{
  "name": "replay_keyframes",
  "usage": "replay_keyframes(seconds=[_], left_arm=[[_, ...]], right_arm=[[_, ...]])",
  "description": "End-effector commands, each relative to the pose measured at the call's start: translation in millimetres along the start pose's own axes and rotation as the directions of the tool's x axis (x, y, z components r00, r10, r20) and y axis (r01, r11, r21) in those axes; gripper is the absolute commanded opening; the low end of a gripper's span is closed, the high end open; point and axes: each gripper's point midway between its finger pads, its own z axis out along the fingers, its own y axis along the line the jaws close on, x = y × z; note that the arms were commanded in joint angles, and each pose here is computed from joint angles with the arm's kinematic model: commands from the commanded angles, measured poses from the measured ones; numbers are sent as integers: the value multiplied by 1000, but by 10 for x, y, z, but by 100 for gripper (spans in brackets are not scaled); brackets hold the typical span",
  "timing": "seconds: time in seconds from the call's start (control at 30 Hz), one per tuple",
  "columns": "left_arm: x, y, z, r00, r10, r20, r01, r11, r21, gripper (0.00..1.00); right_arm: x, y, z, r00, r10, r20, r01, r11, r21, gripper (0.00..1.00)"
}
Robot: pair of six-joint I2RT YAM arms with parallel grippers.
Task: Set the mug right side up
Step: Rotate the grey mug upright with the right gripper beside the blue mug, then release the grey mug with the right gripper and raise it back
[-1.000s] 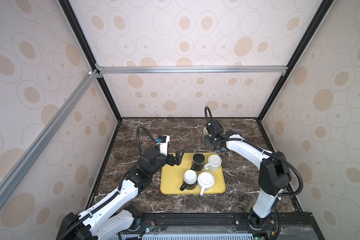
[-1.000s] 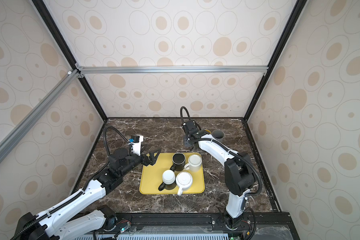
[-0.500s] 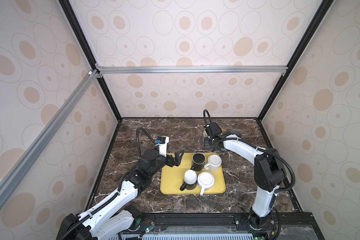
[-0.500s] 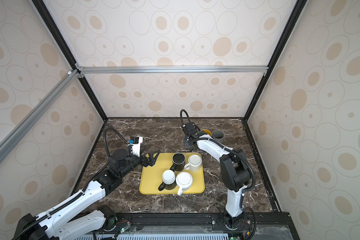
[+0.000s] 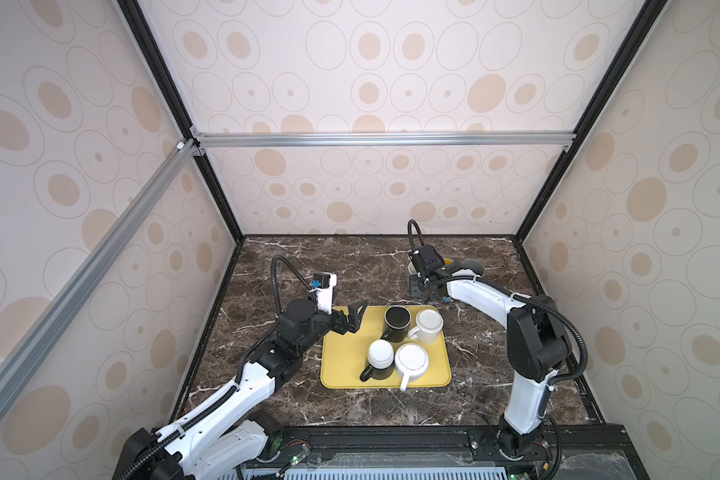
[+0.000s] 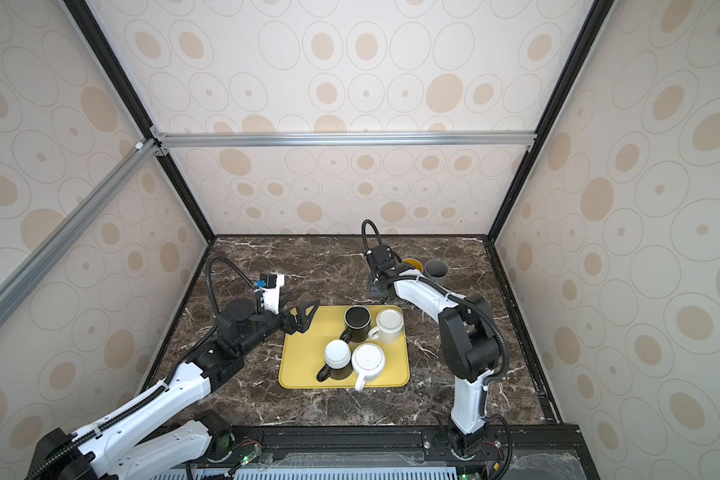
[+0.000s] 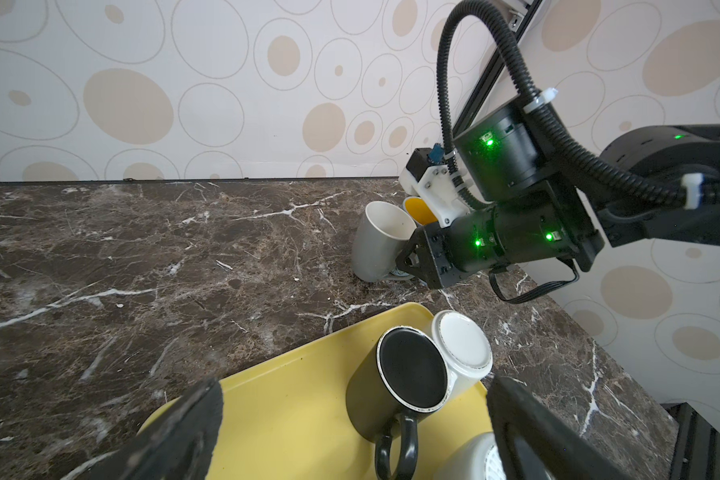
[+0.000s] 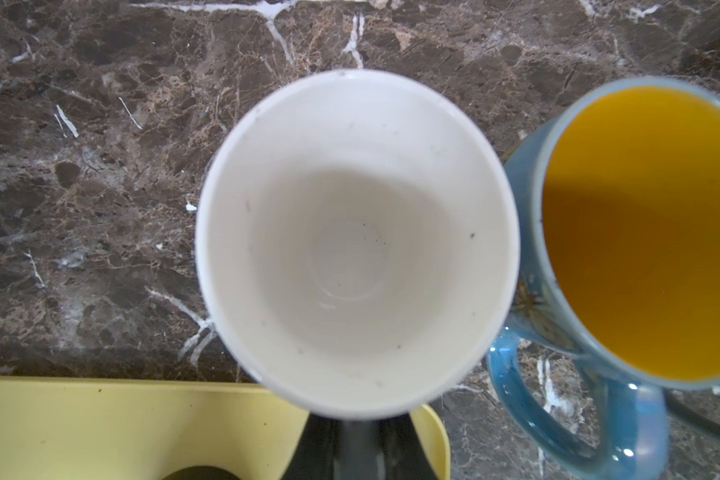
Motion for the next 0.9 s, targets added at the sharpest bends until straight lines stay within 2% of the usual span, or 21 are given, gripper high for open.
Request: replay_keyframes(seconds=[0.0,0.53,0.73,0.87], left_arm=[[-118,-22,-36,999,-4,41,4,1000,9,100],[-138,42,-110,999,8,50,-7,1000,-21,100],[-88,62,-104,999,-1,44,1,1000,-21,100],[-63,74,-95,999,-8,48,9,1000,-19,100]], right_arm=[[-90,-37,46,999,26,40,-27,999,22,0],[-55,-96,142,998,49,32,-51,997,66,0],[-6,-96,186,999,45,10,-45,996,72,5],[-8,-78,176,999,42,8,-42,997,61,16]])
